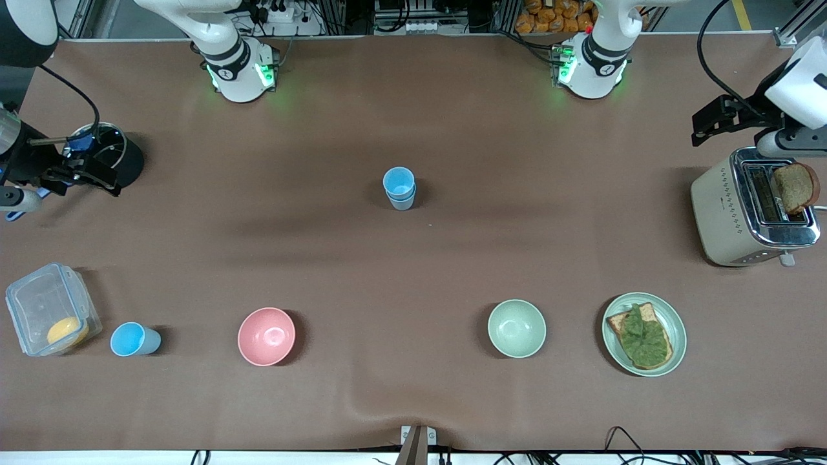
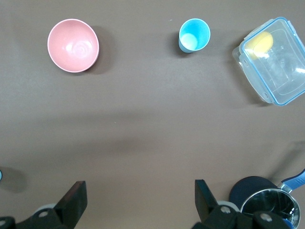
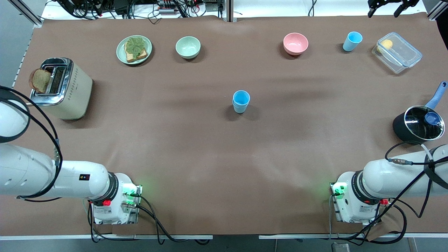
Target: Stack blue cups with both arms
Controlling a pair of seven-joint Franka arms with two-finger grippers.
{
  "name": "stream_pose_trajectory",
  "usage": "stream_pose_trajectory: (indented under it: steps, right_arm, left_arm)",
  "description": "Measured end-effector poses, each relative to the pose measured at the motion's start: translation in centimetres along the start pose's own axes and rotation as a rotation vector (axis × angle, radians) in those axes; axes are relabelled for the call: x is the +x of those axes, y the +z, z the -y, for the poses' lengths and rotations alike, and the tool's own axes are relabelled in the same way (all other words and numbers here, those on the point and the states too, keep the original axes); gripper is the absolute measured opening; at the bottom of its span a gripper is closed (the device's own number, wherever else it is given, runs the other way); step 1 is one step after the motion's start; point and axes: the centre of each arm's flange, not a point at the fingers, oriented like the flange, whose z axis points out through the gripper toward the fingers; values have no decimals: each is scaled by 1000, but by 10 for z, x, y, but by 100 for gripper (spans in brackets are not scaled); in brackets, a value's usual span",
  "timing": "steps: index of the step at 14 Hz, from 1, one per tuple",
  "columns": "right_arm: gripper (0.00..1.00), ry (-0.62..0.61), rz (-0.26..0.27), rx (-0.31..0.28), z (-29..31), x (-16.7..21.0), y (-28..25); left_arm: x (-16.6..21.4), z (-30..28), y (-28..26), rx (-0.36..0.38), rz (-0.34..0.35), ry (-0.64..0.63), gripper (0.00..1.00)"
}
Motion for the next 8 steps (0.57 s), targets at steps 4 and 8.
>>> stream_pose_trajectory:
  steps: [4, 8]
  right_arm:
    - [100, 0, 1, 0, 0, 0, 0]
    - [100, 0, 0, 0, 0, 0, 0]
  left_arm:
    - [0, 3, 0, -1, 1, -6, 100]
    - [1, 4, 0, -1, -1, -8, 100]
